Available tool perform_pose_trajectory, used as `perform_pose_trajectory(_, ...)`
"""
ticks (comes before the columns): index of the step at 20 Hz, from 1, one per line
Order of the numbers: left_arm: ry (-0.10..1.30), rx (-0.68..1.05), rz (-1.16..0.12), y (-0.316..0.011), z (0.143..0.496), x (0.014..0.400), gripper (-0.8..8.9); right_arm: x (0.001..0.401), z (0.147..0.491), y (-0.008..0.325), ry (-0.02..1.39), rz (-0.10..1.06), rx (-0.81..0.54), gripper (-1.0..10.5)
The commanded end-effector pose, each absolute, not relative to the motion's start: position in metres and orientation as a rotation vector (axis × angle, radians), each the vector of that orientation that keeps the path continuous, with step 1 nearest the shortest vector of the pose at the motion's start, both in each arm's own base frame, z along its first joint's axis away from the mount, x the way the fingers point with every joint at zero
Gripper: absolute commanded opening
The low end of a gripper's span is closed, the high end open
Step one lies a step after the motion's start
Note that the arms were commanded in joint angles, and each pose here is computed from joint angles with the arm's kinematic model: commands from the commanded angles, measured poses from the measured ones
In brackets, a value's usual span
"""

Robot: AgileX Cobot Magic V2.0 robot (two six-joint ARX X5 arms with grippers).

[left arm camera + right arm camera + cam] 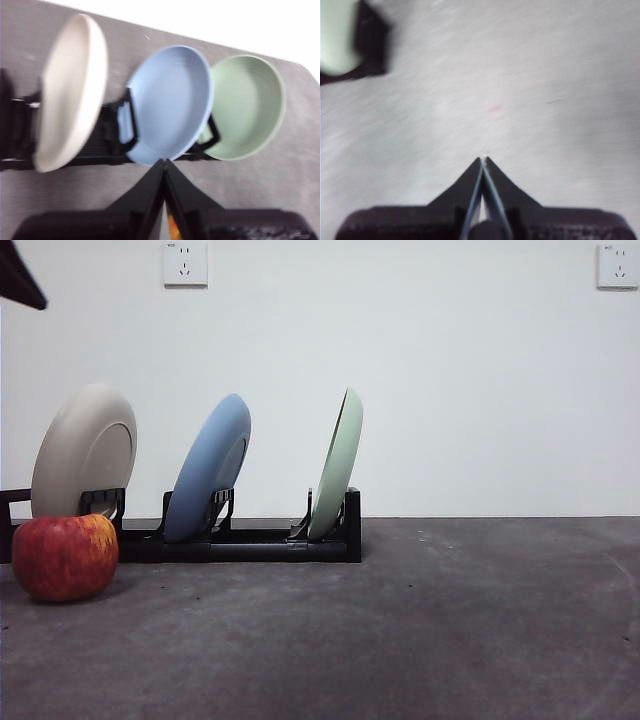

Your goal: Take the blue plate from the plate rack,put the plate on the table,take the apple from the table,put the apple in the plate

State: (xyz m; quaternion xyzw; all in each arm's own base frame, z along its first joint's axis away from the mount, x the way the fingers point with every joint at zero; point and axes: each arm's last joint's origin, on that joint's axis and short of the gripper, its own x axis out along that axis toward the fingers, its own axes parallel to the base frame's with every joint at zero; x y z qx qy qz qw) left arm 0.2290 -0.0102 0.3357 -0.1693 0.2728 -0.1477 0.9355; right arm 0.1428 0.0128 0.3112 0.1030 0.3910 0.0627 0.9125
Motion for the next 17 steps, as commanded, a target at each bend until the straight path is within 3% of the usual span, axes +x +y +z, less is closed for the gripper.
perform_pose_trajectory(1, 0.611, -0.327, -0.344, -0.015, 0.350, 0.251, -0.06, 0.148, 0.310, 0.017, 0.839, 0.261, 0.276, 0.0)
perform_pose_trajectory(5, 0.732, -0.287, -0.389, -0.031, 0.370, 0.292, -0.06, 0.158, 0.304, 0.021, 0.892, 0.370, 0.333, 0.0)
perform_pose_trajectory(11, 0.891, -0.244, -0.452, -0.064, 0.381, 0.348, -0.06, 0.162, 0.301, 0.022, 0.924, 0.373, 0.342, 0.0)
perform_pose_trajectory(17, 0.996, -0.241, -0.476, -0.090, 0.364, 0.389, -0.04, 0.162, 0.301, 0.022, 0.923, 0.365, 0.358, 0.0)
